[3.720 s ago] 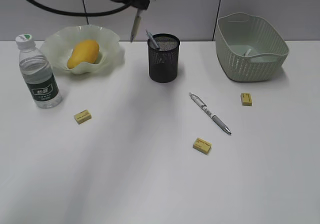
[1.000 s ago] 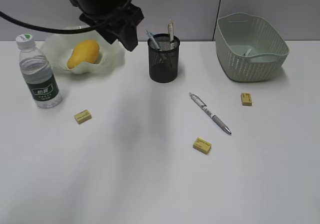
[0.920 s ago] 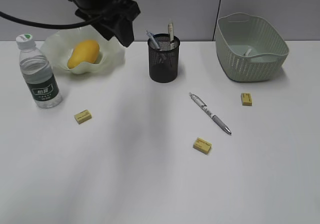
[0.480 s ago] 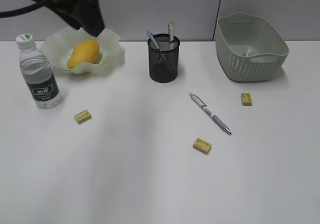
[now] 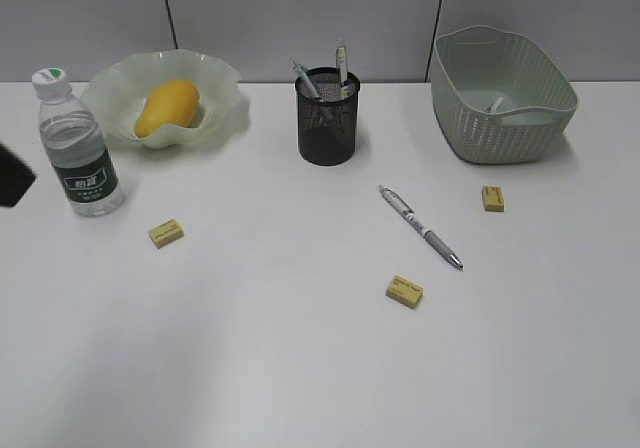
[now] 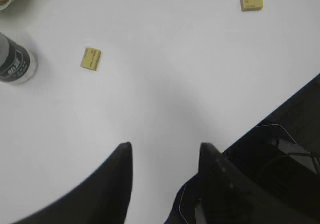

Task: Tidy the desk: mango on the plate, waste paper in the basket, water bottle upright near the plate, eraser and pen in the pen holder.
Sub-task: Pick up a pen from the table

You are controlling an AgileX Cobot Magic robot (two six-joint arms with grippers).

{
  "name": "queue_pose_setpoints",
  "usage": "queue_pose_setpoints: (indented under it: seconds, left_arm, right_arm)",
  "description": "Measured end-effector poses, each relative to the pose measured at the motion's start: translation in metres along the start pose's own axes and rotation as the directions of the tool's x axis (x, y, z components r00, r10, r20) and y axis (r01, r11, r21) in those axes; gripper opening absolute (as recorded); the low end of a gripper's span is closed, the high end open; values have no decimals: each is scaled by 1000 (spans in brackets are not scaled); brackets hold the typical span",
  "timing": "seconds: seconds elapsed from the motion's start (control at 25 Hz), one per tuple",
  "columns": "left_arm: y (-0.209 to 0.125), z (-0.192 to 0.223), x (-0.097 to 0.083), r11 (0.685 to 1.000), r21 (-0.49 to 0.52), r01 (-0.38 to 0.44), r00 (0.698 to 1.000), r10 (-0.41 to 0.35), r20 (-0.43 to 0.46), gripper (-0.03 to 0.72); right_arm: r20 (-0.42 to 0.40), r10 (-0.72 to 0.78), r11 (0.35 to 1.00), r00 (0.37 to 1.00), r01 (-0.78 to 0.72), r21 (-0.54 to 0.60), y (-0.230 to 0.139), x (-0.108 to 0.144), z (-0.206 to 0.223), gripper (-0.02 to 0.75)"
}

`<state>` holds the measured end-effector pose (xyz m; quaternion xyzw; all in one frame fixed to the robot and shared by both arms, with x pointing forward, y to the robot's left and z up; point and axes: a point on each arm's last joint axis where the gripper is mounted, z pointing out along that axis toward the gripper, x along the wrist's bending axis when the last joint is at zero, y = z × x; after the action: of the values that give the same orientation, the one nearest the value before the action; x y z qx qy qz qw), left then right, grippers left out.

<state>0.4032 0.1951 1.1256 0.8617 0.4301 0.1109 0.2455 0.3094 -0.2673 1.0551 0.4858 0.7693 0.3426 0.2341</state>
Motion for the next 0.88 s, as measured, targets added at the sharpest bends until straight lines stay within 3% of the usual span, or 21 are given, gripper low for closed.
queue_pose_setpoints:
  seconds: [0.44,0.72,0.88]
  left_arm:
    - [-129,-24,-7,970,-207,126,989,-139,-48,339]
    - [-162,-34,-9,934,-335,125,987,-150,-51,582]
    - [-169,-25,-9,948,-292,128,987,-151,-58,608]
  right_arm:
    - [0,0,1000,1000,0,0,0,0,0,477]
    - [0,-2,1000,1000,2,29,1,0,5,477]
    - [0,-6,994,1000,6,109,5,1,20,477]
